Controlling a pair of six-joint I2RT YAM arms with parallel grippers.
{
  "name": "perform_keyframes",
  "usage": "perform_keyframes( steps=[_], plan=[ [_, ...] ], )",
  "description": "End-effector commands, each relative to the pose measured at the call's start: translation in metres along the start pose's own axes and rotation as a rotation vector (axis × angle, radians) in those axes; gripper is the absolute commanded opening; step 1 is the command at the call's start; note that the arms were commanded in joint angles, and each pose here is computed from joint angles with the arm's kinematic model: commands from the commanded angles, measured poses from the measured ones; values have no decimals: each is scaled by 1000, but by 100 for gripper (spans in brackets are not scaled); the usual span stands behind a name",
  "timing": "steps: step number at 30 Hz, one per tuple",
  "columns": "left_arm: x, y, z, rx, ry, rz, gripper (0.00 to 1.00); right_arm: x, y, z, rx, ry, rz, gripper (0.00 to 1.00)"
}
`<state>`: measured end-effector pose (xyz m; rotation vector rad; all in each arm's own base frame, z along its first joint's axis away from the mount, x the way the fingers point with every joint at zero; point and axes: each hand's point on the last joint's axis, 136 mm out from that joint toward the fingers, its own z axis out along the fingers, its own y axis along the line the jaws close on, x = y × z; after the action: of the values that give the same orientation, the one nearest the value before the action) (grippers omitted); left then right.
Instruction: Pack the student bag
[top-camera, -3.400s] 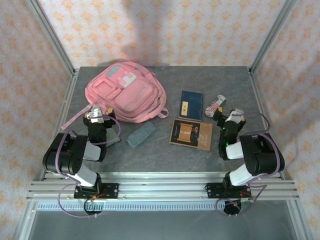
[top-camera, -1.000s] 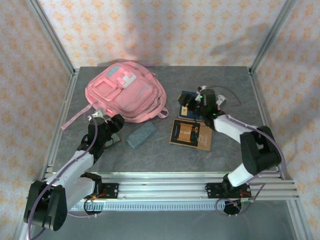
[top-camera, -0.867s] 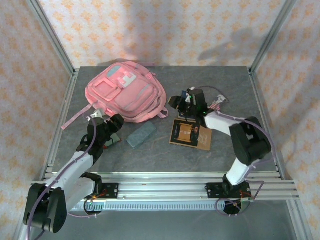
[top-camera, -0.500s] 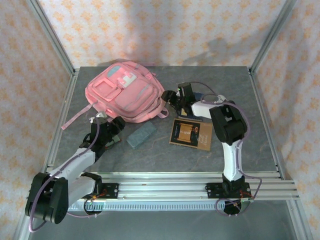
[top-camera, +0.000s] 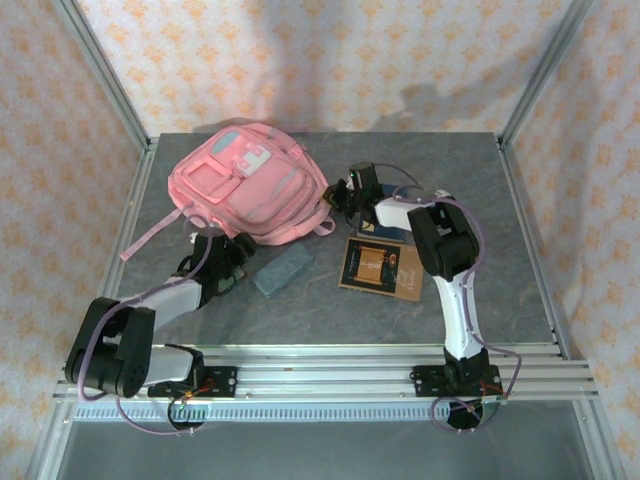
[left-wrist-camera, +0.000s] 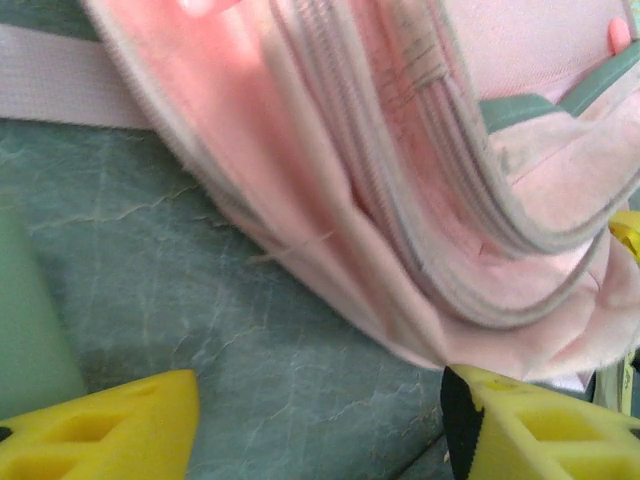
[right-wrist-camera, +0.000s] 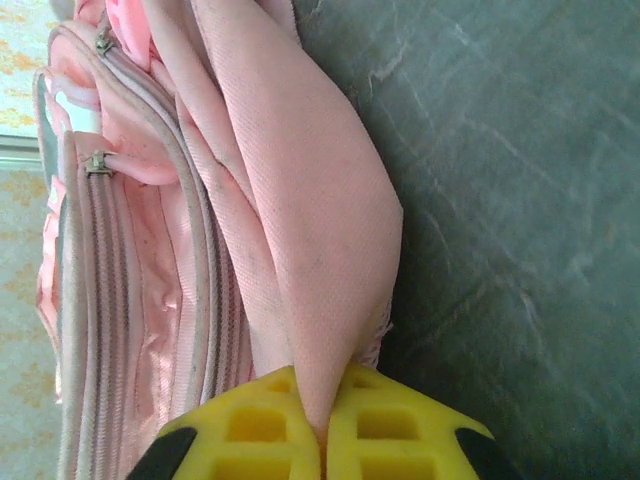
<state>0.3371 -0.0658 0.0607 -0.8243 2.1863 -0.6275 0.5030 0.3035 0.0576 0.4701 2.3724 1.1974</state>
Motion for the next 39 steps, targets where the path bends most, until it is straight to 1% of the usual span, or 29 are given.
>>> perform_keyframes(
  steps=[1,4,6,11,15,18,21,24,26,29,30,31,32,34,36,39],
  plan=[
    [-12,-26,4,75,-11,-15,62,-19,87,-54,-196,-77,-15,0],
    [-15,-36,7,101,-5,-27,56,-24,117,-90,-251,-121,9,0],
    [-17,-43,9,120,1,-31,52,-24,130,-113,-279,-148,24,0],
    [-22,-45,13,98,-5,-12,48,-20,137,-162,-301,-231,71,0],
    [-29,-55,17,113,-9,-6,48,-1,138,-196,-367,-260,133,0],
    [-41,-65,26,106,-23,20,48,31,138,-207,-389,-247,145,0],
    [-53,-76,40,77,-17,65,48,69,143,-205,-393,-218,131,0],
    [-63,-88,57,58,0,104,48,105,151,-189,-393,-166,109,0],
    [-72,-95,65,54,7,120,48,122,157,-174,-396,-126,99,4],
    [-87,-101,72,39,16,132,50,152,166,-151,-404,-62,85,15],
    [-94,-100,71,29,6,133,52,165,171,-141,-405,-30,74,24],
    [-102,-97,68,19,-9,130,53,177,174,-133,-401,-1,55,29],
    [-109,-94,64,15,-23,124,55,184,177,-126,-392,28,36,32],
    [-126,-86,51,7,-58,105,58,196,176,-114,-363,75,6,38],
    [-138,-78,36,2,-94,95,60,203,172,-111,-333,108,-29,41],
    [-145,-74,13,1,-134,96,63,210,159,-116,-275,141,-107,45]
  ],
)
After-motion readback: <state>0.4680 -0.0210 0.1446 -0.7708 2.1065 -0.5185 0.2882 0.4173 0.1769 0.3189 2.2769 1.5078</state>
